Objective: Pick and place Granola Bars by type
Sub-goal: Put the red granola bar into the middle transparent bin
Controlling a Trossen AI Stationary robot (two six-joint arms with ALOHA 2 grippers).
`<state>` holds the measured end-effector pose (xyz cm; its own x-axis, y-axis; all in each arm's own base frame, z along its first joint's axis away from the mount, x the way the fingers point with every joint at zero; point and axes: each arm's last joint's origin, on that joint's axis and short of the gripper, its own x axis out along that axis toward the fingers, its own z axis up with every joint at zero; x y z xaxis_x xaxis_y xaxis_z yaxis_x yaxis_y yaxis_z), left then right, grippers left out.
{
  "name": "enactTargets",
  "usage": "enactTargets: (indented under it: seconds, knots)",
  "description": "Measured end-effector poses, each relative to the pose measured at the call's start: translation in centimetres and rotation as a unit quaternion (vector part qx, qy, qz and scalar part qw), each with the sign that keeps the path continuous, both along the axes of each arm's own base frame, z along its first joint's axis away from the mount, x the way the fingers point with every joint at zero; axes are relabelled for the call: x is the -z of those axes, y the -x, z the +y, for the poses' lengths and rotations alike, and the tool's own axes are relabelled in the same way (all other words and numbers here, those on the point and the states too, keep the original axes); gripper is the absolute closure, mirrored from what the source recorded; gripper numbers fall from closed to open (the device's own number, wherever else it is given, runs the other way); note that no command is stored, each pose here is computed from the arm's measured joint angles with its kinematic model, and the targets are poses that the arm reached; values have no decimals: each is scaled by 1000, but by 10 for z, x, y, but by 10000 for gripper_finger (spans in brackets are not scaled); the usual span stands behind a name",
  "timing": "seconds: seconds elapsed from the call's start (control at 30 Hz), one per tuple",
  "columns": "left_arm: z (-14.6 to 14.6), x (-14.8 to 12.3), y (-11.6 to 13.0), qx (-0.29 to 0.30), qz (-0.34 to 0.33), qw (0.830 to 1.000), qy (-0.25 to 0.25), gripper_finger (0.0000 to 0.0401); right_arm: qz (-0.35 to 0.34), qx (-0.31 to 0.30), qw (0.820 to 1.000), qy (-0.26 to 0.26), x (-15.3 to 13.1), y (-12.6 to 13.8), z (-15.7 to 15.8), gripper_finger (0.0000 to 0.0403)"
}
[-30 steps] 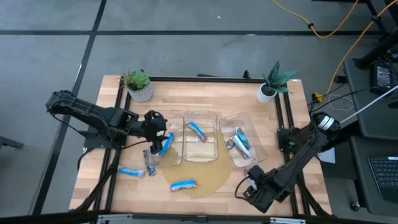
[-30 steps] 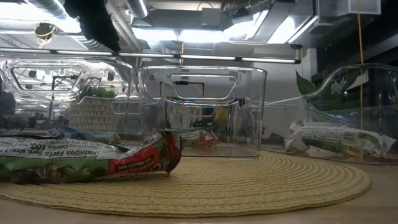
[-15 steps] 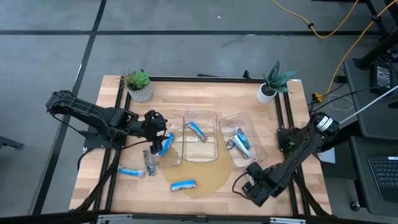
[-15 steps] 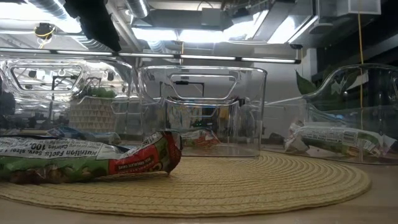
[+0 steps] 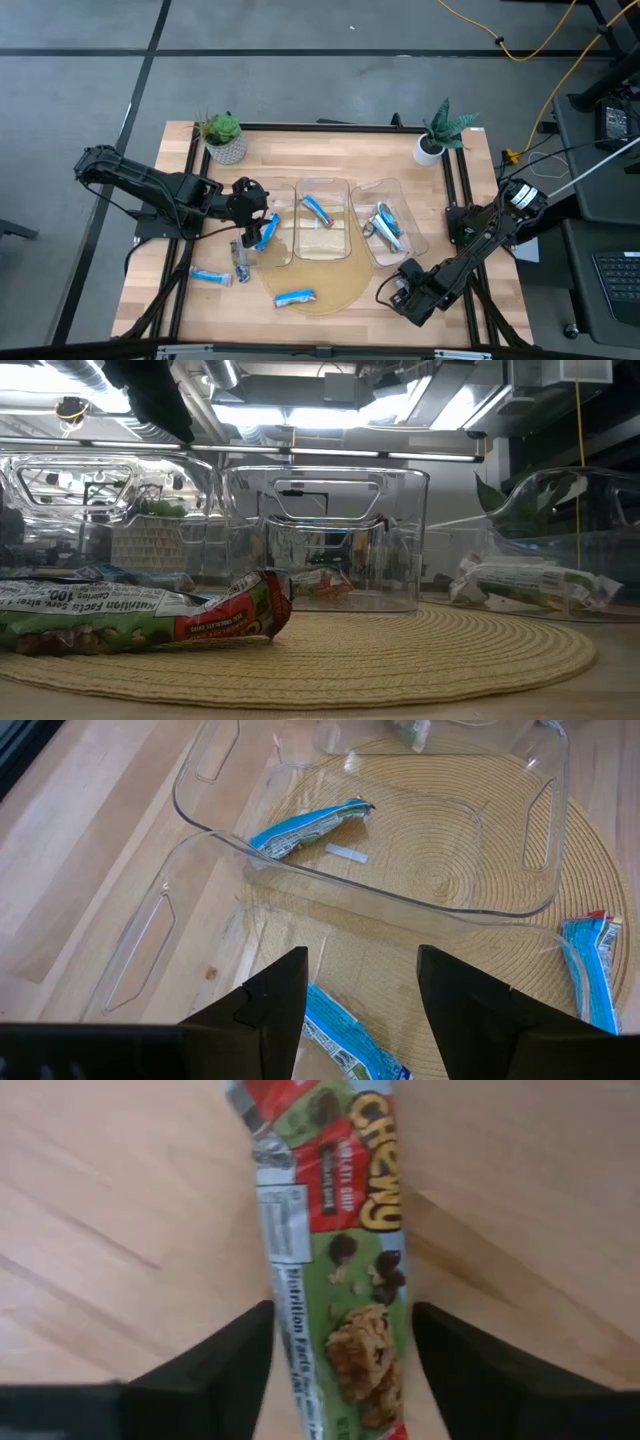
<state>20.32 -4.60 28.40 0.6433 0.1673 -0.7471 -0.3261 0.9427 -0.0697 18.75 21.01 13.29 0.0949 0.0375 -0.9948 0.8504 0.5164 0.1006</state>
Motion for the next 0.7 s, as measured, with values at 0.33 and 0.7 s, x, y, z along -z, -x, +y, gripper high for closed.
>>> enactTargets:
  seconds: [0.33,0.7]
  knots:
    - [0,0,0,1,0,1000,1,221,11,3,1000,-1,-6,-3,4,321]
    - [0,0,0,1,0,1000,1,221,-14,-22,998,-52,-34,-13,28,367]
